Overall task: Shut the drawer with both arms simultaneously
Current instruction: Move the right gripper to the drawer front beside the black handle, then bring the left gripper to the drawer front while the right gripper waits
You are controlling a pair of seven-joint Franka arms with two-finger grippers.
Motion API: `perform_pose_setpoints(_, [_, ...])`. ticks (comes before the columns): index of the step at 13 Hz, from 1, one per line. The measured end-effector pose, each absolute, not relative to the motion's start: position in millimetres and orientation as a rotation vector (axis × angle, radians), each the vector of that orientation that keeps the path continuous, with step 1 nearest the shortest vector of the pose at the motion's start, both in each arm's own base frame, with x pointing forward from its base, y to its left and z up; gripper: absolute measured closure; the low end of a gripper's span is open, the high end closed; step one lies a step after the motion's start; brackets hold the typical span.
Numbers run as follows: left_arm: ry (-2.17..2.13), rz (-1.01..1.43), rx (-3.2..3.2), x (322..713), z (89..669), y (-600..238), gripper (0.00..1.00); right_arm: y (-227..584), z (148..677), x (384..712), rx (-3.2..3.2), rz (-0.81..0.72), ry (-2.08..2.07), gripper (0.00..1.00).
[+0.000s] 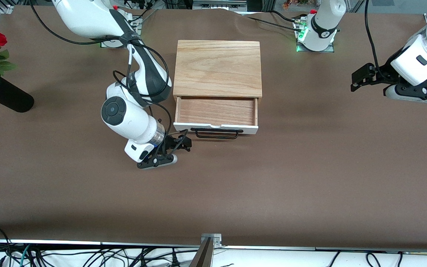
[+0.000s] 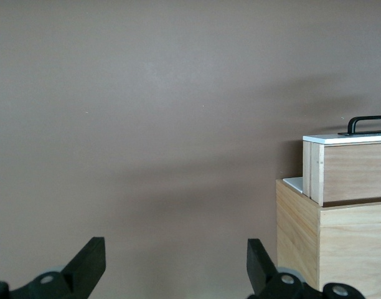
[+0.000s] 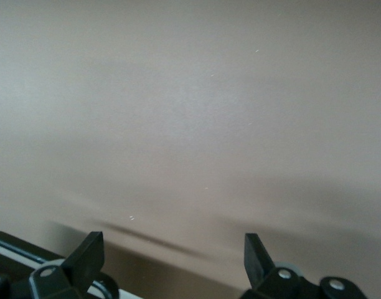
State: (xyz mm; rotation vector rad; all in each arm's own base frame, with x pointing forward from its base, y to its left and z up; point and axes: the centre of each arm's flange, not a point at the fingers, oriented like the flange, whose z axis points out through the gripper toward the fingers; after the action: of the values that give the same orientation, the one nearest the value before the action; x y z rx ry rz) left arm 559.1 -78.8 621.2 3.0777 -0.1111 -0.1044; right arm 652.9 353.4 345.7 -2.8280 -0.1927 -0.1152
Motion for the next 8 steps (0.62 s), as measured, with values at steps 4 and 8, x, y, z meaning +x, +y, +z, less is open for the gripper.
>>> perform_pose_setpoints(4, [-0.119, -0.205, 2.986, 569.1, 591.0, -95.8, 0.0, 363.4, 337.2, 647.8, -2.81, -0.082, -0.189, 0.0])
perform_pose_setpoints(8, [-0.16, -0.302, 2.93, 599.7, 519.2, -135.3, 0.0, 372.2, 321.0, 643.0, -2.817, -0.052, -0.204, 0.0])
